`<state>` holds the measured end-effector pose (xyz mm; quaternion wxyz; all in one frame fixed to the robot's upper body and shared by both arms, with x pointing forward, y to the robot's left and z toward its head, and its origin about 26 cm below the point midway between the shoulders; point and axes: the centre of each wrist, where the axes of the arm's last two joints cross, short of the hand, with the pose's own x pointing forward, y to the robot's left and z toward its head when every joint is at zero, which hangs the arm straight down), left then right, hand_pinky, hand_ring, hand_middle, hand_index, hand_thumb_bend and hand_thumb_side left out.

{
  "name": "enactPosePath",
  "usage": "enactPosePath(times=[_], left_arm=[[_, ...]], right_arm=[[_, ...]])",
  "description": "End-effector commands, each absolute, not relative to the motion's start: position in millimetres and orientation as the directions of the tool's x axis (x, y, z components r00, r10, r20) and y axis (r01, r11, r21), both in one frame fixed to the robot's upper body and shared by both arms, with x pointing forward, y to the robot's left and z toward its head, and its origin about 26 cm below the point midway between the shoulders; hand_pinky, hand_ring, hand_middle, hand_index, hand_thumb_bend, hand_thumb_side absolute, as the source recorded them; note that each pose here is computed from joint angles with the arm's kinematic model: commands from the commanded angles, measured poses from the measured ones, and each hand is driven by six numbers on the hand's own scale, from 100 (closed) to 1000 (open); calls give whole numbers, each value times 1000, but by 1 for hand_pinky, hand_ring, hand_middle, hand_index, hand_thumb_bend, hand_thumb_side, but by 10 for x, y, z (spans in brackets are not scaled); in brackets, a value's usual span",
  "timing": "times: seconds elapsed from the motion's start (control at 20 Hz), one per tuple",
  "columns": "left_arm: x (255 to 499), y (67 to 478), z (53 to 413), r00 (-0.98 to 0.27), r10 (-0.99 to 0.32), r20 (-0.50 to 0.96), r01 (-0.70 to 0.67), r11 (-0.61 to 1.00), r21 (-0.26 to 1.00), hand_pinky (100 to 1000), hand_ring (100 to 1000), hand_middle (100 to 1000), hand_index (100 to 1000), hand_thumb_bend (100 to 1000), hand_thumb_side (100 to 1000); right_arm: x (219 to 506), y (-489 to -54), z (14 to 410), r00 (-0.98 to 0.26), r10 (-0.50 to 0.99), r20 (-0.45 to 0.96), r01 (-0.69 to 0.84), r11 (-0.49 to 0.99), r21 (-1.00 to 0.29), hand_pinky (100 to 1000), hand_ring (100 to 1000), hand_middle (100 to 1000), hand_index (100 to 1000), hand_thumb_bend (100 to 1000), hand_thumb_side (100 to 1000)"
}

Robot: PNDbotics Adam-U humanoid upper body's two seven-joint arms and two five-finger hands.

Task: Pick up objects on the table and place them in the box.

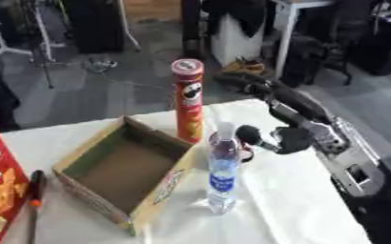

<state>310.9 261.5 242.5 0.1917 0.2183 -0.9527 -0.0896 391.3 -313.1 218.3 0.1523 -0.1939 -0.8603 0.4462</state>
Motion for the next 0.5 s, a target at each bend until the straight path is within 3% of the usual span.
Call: enactPosePath(times=[0.05,0.2,0.5], left_arm=[[3083,2611,2487,-842,-445,306,-380,891,250,1000,973,895,901,100,1000],[3083,2607,2481,-842,-442,309,-376,892,251,1000,974,895,902,100,1000],[3082,2603,2468,-842,-438,314,-371,893,254,1000,974,895,901,100,1000]], right_arm=[[3952,-3176,2204,-872,482,82,257,595,-761,912,995,926,1000,402,1000],[4002,-3218,2092,-865,491,103,295,665,-686,911,995,930,1000,413,1000],[4086,-3238,1855,-833,526,171,303,693,-654,871,998,918,1000,505,1000]])
